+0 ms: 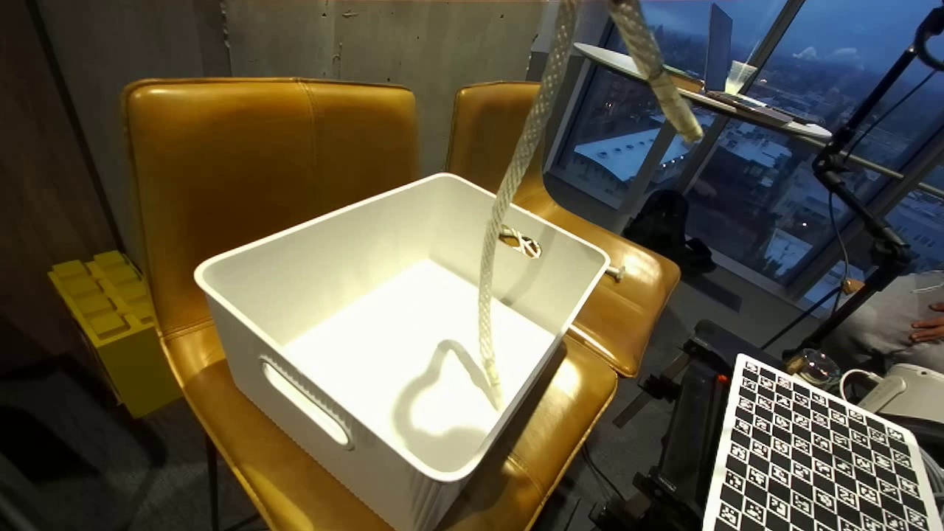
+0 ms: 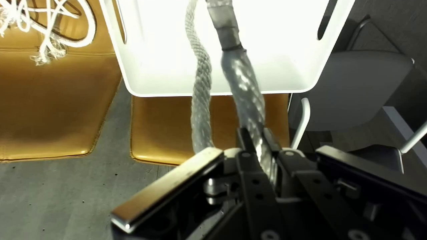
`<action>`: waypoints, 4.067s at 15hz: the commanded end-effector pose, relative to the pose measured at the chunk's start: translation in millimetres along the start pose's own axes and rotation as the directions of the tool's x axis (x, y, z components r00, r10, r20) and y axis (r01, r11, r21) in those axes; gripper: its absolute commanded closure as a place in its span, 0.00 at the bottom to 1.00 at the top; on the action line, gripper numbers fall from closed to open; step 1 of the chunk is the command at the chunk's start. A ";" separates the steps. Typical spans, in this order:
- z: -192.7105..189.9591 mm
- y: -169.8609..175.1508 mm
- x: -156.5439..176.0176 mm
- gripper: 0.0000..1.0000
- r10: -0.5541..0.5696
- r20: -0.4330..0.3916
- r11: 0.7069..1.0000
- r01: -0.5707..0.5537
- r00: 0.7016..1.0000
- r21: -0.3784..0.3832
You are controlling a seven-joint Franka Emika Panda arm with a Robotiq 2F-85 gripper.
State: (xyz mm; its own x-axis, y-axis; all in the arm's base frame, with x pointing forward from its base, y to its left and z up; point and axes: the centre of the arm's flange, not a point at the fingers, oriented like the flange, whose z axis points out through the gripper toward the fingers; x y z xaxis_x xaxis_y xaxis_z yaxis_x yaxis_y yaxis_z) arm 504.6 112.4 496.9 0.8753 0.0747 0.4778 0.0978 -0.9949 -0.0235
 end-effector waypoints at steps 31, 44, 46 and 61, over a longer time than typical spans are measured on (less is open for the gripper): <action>276.7 406.1 -54.3 0.00 0.358 0.402 0.932 -0.298 0.843 -0.207; 353.8 455.0 -57.0 0.00 0.409 0.434 0.907 -0.305 0.803 -0.290; 364.3 459.1 -58.9 0.00 0.416 0.440 0.903 -0.306 0.796 -0.301; 435.6 471.5 -90.0 0.40 0.481 0.467 0.866 -0.317 0.742 -0.387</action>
State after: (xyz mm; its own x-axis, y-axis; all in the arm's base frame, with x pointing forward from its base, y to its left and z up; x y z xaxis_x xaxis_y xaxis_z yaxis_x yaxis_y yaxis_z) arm 663.0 -321.8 65.6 0.9266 -0.3719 -0.0556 -0.3612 -0.9214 0.1430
